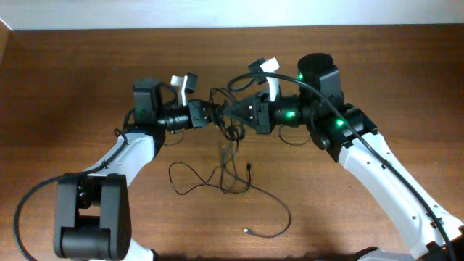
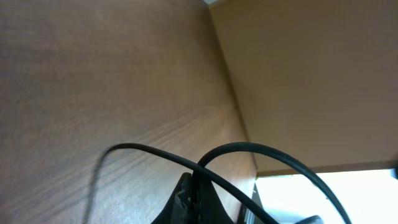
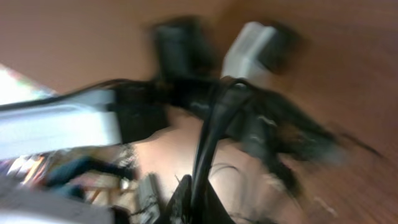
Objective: Untangle cables
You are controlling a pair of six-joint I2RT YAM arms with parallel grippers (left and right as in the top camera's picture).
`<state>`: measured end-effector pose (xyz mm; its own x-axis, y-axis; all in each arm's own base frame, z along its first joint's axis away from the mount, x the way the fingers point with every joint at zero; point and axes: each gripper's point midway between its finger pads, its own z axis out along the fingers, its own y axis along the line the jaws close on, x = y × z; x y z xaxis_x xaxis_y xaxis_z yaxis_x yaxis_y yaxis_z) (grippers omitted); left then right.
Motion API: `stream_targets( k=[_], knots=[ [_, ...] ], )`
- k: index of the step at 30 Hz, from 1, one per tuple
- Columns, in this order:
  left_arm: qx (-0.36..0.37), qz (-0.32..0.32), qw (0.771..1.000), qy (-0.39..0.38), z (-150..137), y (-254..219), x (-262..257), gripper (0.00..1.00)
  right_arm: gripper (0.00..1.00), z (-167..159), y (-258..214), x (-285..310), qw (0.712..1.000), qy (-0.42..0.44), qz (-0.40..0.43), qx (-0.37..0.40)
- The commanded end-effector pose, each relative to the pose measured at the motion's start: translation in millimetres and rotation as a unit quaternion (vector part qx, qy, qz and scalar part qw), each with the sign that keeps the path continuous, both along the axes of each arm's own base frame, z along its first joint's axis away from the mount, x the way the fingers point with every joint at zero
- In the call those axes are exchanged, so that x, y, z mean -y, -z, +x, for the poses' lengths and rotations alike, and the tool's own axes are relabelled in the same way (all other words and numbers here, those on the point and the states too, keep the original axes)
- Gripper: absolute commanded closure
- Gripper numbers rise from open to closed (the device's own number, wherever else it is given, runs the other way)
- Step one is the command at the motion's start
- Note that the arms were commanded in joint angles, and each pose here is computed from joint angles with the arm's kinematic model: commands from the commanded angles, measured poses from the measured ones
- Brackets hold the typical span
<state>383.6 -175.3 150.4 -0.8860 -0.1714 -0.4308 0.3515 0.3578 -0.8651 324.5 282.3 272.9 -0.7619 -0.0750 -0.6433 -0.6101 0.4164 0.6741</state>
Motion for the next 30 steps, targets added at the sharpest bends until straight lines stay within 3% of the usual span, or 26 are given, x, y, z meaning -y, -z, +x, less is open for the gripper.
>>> stream_targets(
  k=[1, 4, 5, 10, 12, 13, 15, 17, 19, 23, 25, 26, 27, 29, 30],
  knots=[
    [0.017, -0.034, 0.998, 0.048, -13, -11, -2, 1.0, 0.96, 44, 34, 47, 0.982, 0.154, -0.106, -0.001],
    [0.016, -0.067, 0.994, 0.088, -26, -21, 1, 1.0, 0.95, 43, 37, 48, 0.981, 0.156, -0.11, -0.01],
    [0.016, -0.073, 0.993, 0.096, -29, -23, 2, 1.0, 0.89, 42, 38, 48, 0.981, 0.163, -0.107, -0.023],
    [0.01, -0.078, 0.992, 0.1, -31, -25, 2, 1.0, 0.9, 35, 63, 47, 0.975, 0.164, -0.125, -0.08],
    [0.011, -0.07, 0.993, 0.091, -28, -22, 2, 1.0, 0.52, 30, 77, 48, 0.972, 0.16, -0.141, -0.103],
    [0.014, -0.061, 0.995, 0.08, -24, -19, 1, 1.0, 0.5, 29, 81, 49, 0.971, 0.154, -0.148, -0.102],
    [0.036, 0.001, 0.999, 0.027, -6, 1, -7, 1.0, 0.32, 28, 88, 56, 0.969, 0.15, -0.179, -0.085],
    [0.027, 0.104, 0.994, -0.028, 5, 40, -21, 1.0, 0.3, 31, 96, 68, 0.958, 0.175, -0.211, -0.084],
    [-0.053, 0.226, 0.969, -0.081, -2, 93, -40, 1.0, 0.3, 28, 106, 80, 0.946, 0.193, -0.243, -0.094],
    [-0.084, 0.319, 0.939, -0.097, -13, 125, -45, 1.0, 0.25, 27, 114, 93, 0.933, 0.212, -0.274, -0.098],
    [-0.075, 0.344, 0.93, -0.106, -11, 128, -47, 1.0, 0.27, 22, 115, 88, 0.936, 0.203, -0.264, -0.115],
    [-0.073, 0.351, 0.927, -0.109, -10, 129, -48, 1.0, 0.34, 18, 118, 86, 0.934, 0.205, -0.256, -0.139],
    [-0.072, 0.359, 0.924, -0.111, -10, 130, -48, 1.0, 0.44, 14, 124, 84, 0.93, 0.209, -0.25, -0.17],
    [-0.071, 0.361, 0.923, -0.112, -10, 130, -48, 1.0, 0.76, 6, 139, 80, 0.912, 0.227, -0.238, -0.245],
    [-0.071, 0.361, 0.923, -0.112, -10, 130, -48, 1.0, 0.78, 4, 144, 78, 0.904, 0.235, -0.231, -0.272]
  ],
)
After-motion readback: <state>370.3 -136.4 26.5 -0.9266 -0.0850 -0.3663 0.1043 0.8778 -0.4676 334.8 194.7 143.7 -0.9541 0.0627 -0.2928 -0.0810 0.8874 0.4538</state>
